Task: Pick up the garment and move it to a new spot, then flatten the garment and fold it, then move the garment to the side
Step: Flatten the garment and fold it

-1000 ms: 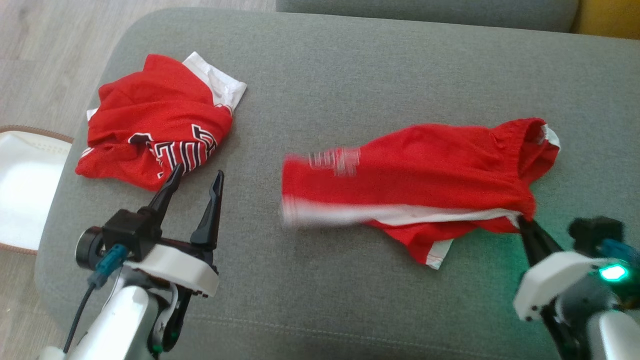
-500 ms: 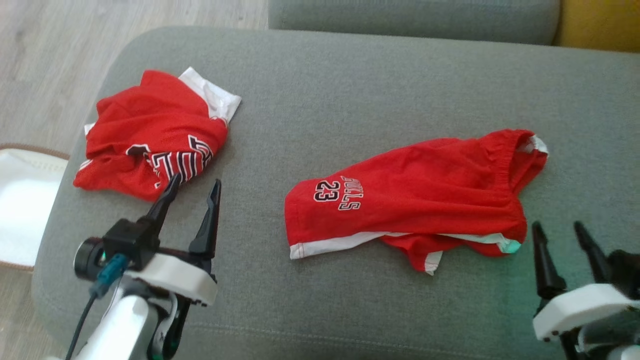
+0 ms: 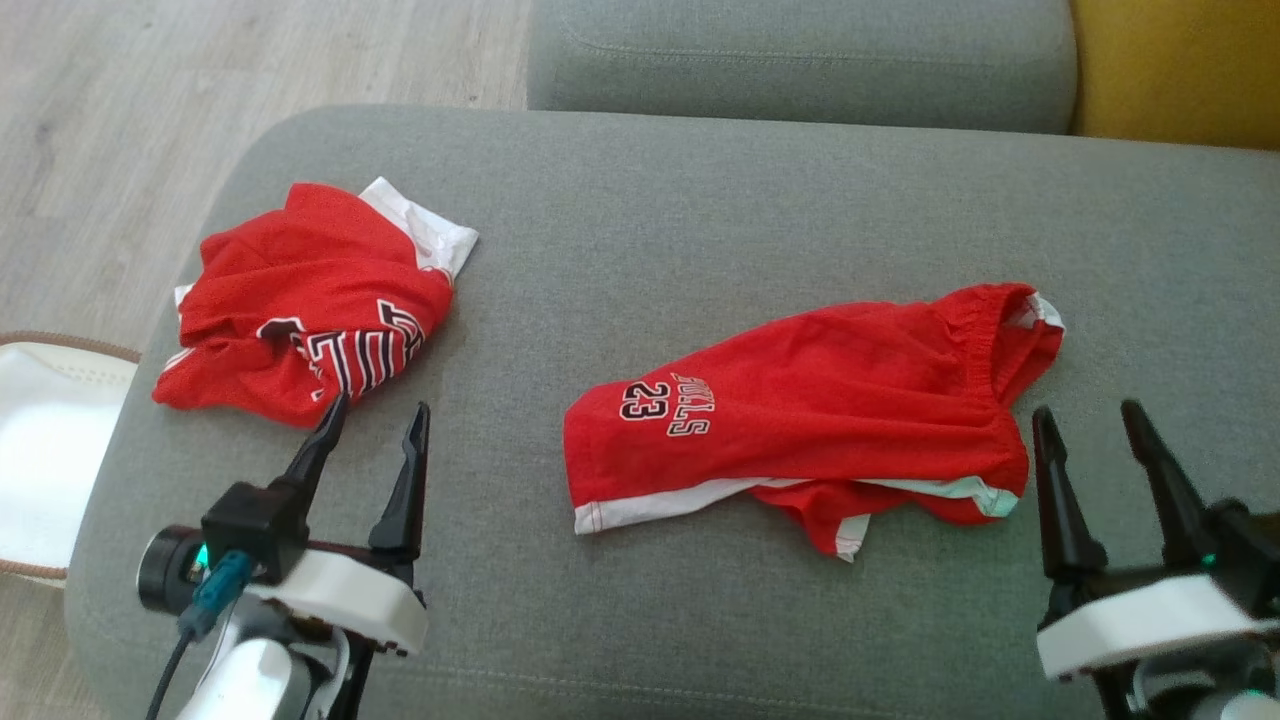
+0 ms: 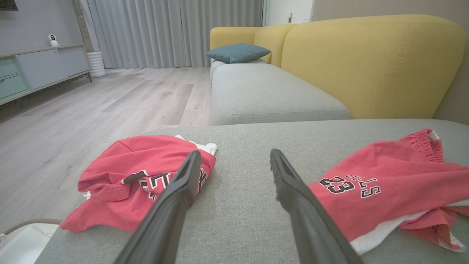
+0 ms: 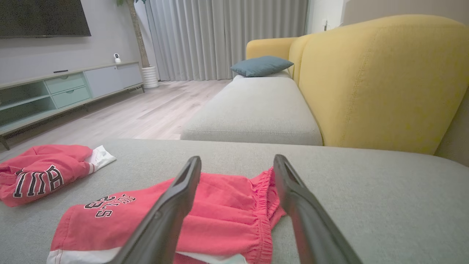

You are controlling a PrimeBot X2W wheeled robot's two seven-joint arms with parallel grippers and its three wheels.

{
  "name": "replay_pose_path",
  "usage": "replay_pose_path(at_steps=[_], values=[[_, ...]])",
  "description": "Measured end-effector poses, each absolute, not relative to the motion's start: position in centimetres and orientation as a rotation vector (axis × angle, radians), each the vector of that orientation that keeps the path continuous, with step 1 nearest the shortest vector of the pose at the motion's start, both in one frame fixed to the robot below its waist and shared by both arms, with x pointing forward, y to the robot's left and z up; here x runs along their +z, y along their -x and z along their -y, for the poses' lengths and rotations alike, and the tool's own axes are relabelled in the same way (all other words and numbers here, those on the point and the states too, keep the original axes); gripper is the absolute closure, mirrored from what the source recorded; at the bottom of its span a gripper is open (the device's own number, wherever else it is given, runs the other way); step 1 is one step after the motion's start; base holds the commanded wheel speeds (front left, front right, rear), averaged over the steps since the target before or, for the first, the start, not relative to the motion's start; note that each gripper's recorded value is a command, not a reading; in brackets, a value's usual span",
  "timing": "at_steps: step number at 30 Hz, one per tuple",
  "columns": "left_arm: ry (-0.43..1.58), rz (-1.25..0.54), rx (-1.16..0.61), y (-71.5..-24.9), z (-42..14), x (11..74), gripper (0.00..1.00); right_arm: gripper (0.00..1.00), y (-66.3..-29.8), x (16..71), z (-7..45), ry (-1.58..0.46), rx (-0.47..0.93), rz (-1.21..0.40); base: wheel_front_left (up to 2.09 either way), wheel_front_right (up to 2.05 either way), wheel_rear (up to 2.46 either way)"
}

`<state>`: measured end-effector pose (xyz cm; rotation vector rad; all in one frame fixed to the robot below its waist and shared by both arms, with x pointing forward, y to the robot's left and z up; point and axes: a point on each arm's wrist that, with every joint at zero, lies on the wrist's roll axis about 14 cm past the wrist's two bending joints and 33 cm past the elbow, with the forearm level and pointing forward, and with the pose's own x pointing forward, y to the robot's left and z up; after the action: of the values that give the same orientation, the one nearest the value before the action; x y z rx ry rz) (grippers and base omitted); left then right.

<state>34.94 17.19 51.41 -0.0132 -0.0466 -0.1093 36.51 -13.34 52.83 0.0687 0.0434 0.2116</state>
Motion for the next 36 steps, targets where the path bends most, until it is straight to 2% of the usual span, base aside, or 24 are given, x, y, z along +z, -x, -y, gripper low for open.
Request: replay_pose_path(at_steps=[20,27,31,36], values=[[0.004,0.025,-0.110,-34.8,-17.1,51.2,0.00,0.00,-35.6,50.2,14.2,-0.134,0.183,-0.109,0.00,0.00,0.00],[-0.014,-0.028,-0.235,-35.1,-14.0,50.1,0.00,0.00,-35.9,49.4,14.0,-0.138,0.185,-0.133,0.00,0.00,0.00],[0.001,-0.112,-0.368,-36.0,-10.3,48.7,0.00,0.00,-36.6,49.0,13.7,-0.145,0.192,-0.146,0.00,0.00,0.00],[0.055,-0.377,-0.487,-35.1,-6.7,42.8,0.00,0.00,-37.4,48.4,13.8,-0.150,0.183,-0.161,0.00,0.00,0.00]])
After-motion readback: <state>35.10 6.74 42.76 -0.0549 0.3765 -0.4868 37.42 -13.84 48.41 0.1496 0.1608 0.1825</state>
